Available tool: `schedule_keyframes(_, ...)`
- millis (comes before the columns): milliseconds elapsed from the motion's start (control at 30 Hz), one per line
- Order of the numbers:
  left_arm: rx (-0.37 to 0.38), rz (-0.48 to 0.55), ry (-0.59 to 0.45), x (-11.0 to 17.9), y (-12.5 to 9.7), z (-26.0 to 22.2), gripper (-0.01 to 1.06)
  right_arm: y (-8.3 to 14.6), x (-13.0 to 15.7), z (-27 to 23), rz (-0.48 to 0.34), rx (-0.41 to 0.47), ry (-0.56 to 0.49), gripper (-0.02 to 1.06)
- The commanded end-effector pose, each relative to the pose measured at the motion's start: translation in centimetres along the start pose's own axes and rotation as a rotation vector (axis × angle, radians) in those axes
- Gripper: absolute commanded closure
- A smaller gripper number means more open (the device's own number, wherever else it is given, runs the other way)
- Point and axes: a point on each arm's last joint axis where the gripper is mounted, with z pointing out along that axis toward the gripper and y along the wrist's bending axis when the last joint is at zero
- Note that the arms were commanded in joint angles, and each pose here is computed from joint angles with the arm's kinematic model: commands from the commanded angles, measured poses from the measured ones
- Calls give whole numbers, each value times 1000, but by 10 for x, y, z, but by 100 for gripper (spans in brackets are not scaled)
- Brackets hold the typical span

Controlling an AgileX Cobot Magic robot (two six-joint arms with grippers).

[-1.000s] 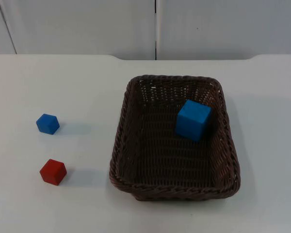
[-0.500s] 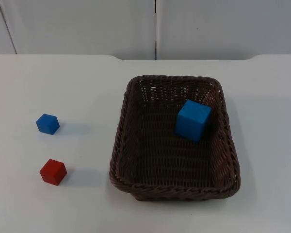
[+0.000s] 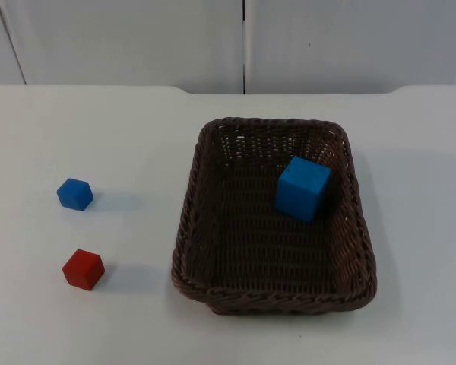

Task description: Pick up the basket with the left hand and place the largest block into the basket with the right hand.

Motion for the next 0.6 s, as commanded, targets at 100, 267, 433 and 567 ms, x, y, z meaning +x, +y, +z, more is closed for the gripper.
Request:
schedule_keyframes(100, -1, -15, 62, 9, 0, 5, 30, 0, 1, 0, -9, 2, 5, 35)
schedule_keyframes(267, 0, -19, 62, 9, 0, 5, 30, 0, 1, 0, -9, 2, 5, 35)
schedule_keyframes(433, 10, -17, 63, 9, -1, 5, 30, 0, 1, 0, -9, 2, 5, 35)
schedule_keyframes(567, 17, -10, 63, 9, -2, 5, 30, 0, 1, 0, -8, 2, 5, 35)
